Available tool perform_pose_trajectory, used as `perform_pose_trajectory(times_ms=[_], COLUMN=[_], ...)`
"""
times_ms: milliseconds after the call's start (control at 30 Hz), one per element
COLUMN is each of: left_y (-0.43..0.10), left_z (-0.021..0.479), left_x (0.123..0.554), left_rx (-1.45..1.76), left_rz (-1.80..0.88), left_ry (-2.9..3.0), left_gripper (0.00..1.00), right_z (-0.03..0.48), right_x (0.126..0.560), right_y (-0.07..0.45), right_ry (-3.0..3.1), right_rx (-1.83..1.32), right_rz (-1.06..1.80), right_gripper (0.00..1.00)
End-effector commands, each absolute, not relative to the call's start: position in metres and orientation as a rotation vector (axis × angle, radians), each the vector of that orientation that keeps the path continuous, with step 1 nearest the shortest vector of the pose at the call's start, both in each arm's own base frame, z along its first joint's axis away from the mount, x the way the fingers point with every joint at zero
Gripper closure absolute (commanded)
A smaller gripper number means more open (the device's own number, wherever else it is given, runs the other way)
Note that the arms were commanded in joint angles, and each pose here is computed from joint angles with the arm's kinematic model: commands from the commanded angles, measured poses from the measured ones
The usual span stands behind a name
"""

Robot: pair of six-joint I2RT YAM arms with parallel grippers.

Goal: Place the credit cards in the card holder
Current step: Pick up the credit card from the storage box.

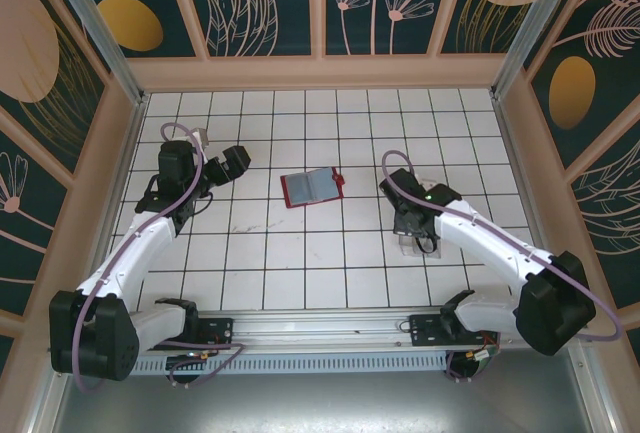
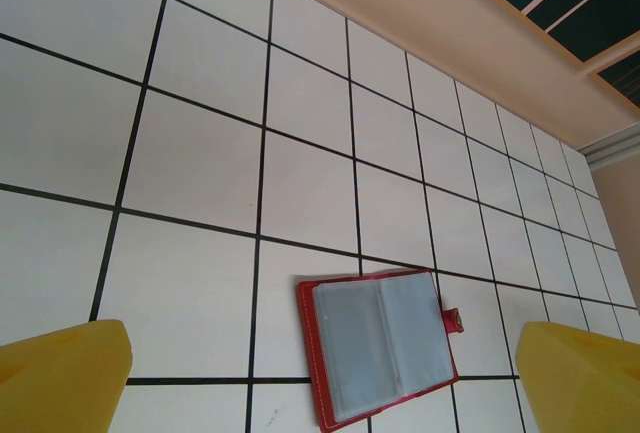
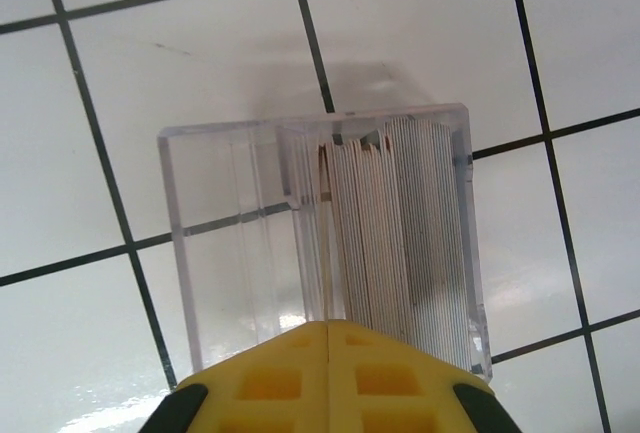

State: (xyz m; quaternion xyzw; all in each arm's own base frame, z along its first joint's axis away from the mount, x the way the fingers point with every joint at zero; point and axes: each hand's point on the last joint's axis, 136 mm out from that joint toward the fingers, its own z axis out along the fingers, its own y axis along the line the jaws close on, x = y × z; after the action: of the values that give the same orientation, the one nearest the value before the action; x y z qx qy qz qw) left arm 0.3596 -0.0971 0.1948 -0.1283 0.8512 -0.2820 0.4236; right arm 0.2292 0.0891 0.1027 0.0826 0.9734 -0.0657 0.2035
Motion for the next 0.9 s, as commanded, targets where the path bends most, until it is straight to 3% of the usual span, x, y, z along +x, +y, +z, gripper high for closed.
perform_pose_trajectory(times_ms=[0, 367, 467, 633, 867], left_y=[-0.099, -0.107, -0.092, -0.104, -0.134], left_z=[0.193, 0.19, 0.184, 0.17, 0.137], left_x=[0.361, 0.363, 0.361, 0.355, 0.356], left_rx=[-0.293, -0.241, -0.369, -0.468, -0.542], left_rz=[-0.702, -0.733, -0.68, -0.836, -1.065], left_ry=[2.128, 2.163, 2.13, 2.142, 2.287], left_gripper=[0.02, 0.01, 0.01, 0.01, 0.01], right_z=[0.121, 0.165, 0.179, 0.201, 0.207], right_x=[0.231, 0.249, 0.257, 0.279, 0.302], right_y=[0.099, 0.125, 0.133, 0.141, 0.207], right_ry=[2.692, 2.606, 2.592, 2.512, 2.452], right_rx=[0.205, 0.148, 0.096, 0.094, -0.082], right_rz=[-0.084, 0.196, 0.26, 0.406, 0.875], right_gripper=[1.0, 1.0, 1.0, 1.0, 1.0])
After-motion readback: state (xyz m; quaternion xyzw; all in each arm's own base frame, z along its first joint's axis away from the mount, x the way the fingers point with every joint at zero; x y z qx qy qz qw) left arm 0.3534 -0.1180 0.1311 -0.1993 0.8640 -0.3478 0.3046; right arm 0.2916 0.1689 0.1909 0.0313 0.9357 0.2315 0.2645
